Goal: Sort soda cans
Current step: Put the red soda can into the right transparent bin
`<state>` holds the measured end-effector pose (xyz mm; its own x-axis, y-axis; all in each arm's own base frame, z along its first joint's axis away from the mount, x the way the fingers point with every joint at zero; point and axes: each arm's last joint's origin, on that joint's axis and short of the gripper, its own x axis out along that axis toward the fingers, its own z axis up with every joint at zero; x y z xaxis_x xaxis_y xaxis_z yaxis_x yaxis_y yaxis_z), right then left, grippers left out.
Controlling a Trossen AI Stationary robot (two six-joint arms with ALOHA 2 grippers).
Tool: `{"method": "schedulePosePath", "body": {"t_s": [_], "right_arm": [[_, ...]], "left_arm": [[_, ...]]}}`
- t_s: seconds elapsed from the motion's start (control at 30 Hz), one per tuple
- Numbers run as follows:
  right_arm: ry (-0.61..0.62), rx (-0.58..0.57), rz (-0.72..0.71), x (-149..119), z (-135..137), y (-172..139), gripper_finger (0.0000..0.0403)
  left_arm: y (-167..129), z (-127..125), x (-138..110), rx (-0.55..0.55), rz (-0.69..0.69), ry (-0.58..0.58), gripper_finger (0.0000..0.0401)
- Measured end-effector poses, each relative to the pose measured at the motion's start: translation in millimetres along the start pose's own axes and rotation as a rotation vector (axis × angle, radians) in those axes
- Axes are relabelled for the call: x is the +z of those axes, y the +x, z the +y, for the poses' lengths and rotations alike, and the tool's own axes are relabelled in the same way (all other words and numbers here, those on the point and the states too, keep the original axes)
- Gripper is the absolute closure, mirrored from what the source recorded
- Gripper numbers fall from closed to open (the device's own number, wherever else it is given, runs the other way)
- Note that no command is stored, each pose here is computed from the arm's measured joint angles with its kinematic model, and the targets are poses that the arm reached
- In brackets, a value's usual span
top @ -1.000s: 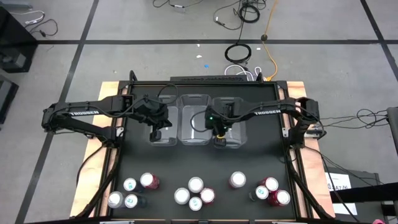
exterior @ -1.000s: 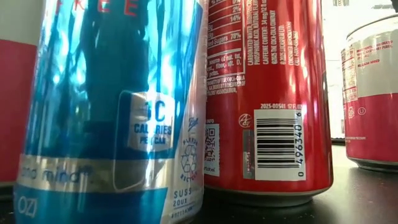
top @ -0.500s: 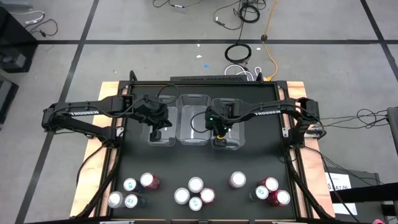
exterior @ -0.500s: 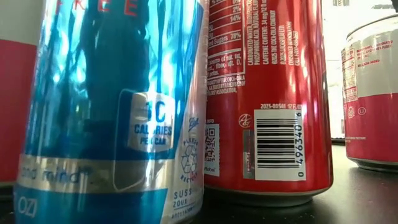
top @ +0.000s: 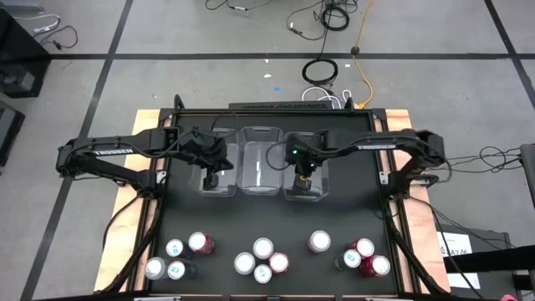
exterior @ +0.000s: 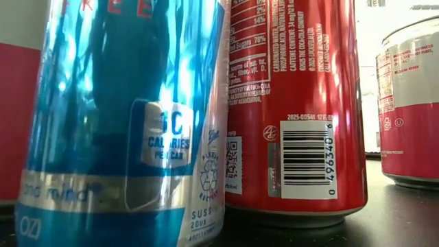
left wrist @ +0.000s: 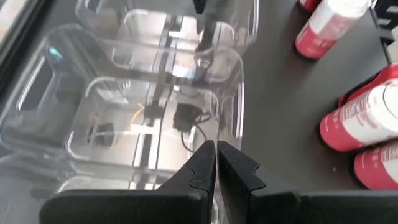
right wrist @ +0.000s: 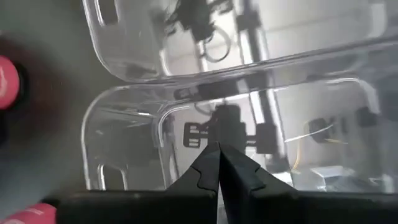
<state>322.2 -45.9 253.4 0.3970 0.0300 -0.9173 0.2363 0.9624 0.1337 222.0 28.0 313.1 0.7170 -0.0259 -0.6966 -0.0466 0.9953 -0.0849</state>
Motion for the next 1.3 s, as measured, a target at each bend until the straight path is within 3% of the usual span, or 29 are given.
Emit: {"method": "schedulePosePath", "body": {"t_s": [0.23,0.53,0.67,0.9,1.13,1.3], "right_arm": [[0.130,-0.080,-0.114,-13,2,-50,0.0403],[0.225,-0.108,-0.295,-38,29,-96,0.0403],[0.285,-0.098,-0.377,-62,40,-96,0.0403],[0.351,0.044,-0.503,-100,50,-83,0.0403],[0.402,0.090,-0.549,-129,56,-84,0.0403],[0.398,0.109,-0.560,-145,66,-91,0.0403]], "left_arm": [[0,0,6,0.001,-0.062,0.007,0.0374],[0,0,9,0.009,-0.095,0.011,0.0374],[-1,0,9,0.008,-0.095,0.008,0.0374],[-1,0,14,0.005,-0.140,-0.028,0.0374],[-2,-2,19,-0.019,-0.199,-0.149,0.0374],[-2,-11,25,-0.052,-0.256,-0.129,0.0374]]}}
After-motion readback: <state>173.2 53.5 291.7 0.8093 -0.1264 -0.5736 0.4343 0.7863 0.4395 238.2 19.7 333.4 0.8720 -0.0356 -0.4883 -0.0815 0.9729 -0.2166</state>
